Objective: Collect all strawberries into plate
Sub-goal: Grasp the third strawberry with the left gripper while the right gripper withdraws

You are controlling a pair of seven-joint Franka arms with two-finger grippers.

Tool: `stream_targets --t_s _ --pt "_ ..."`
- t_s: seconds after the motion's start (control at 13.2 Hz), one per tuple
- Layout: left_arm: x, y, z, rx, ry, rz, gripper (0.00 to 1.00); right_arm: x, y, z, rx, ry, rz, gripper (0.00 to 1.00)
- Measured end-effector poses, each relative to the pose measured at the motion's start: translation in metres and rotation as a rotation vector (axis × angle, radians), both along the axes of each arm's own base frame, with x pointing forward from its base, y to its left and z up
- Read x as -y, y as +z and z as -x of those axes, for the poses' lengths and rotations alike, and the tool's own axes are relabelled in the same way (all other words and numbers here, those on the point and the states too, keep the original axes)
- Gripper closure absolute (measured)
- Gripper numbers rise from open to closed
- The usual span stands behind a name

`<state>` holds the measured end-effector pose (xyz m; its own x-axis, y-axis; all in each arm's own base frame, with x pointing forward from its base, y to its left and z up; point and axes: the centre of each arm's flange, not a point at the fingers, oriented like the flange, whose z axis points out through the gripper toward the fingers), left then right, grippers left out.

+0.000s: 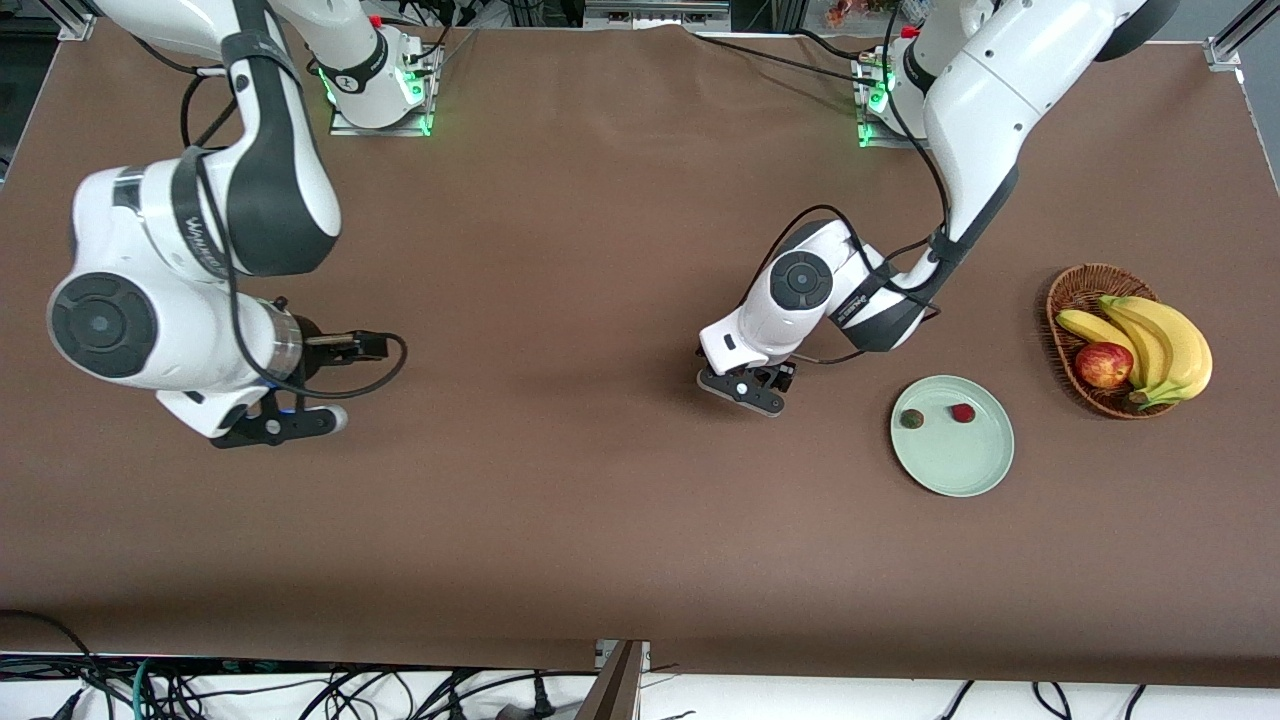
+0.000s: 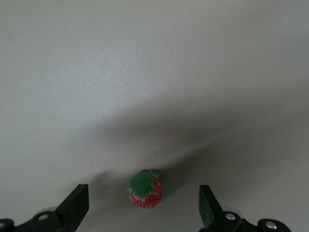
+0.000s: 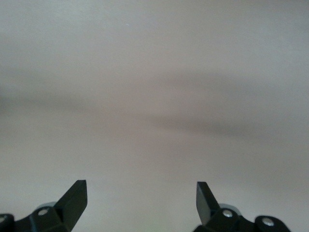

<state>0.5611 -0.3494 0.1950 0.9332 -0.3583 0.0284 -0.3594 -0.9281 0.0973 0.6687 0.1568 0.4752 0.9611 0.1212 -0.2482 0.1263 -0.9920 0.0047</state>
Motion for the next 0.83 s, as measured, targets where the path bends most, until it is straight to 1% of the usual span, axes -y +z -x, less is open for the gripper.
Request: stream_targets --t_s 0.3,0.45,0.61,0.76,0.83 --pt "0.003 -0.005 0.0 0.016 0.001 0.03 0.0 0.059 0.047 0.014 0.001 -0.059 -0.03 0.0" --pt "0.002 -0.011 0.003 0.005 0.001 0.026 0.0 0.076 0.067 0.028 0.007 -0.047 -0.006 0.0" --pt "-0.002 -0.016 0.005 -0.005 0.002 0.019 0.0 0.084 0.083 0.045 0.011 -0.046 -0.003 0.0" --pt "-0.004 -0.021 0.008 -0.013 0.002 0.013 0.06 0.089 0.094 0.065 0.007 -0.051 -0.004 0.0" --pt "-0.005 -0.022 0.008 -0.014 0.003 0.012 0.17 0.092 0.099 0.075 0.006 -0.053 -0.005 0.0"
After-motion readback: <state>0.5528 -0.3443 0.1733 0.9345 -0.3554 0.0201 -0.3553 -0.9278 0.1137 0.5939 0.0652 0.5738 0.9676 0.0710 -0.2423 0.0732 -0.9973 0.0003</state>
